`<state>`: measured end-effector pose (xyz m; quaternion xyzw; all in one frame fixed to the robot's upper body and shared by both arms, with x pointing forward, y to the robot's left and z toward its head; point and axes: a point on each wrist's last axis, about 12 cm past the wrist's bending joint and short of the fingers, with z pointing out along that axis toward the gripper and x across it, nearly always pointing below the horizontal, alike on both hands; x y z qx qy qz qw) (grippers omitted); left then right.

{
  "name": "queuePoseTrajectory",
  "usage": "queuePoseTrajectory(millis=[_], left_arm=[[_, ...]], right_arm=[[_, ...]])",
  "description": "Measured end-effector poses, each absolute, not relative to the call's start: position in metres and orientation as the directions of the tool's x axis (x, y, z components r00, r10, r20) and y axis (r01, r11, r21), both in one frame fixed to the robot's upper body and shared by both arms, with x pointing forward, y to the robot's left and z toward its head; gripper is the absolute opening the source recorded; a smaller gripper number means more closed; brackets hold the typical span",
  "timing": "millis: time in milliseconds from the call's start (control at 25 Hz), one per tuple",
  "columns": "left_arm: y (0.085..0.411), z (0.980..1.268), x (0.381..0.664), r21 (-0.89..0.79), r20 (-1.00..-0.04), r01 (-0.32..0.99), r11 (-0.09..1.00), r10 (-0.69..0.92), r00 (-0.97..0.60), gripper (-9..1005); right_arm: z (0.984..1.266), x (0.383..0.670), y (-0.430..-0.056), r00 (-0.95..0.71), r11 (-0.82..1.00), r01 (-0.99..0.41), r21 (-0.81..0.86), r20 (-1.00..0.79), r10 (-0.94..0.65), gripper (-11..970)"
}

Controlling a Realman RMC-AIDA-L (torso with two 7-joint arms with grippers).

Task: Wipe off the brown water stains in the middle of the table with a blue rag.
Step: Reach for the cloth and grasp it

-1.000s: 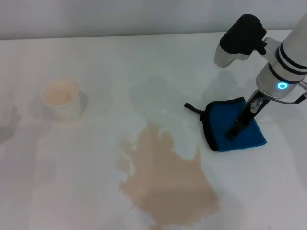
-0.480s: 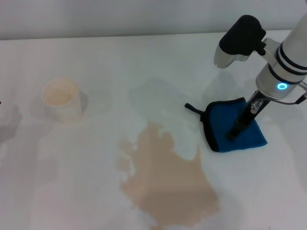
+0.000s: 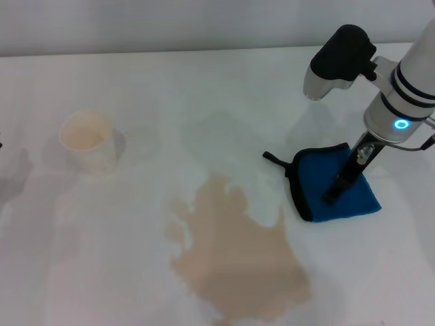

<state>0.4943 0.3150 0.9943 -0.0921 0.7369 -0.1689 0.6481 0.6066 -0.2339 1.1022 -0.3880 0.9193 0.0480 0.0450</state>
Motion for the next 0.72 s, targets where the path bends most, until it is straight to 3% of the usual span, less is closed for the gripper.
queuePoseTrajectory(millis=[720], left_arm=[[0.3156, 0.9929, 0.4913, -0.369, -0.923, 0.084, 0.926, -0.354, -0.149, 891]], right_arm=[[1.1085, 0.6066, -0.2326, -0.695, 0.694, -0.717, 0.062, -0.136, -0.706, 759]])
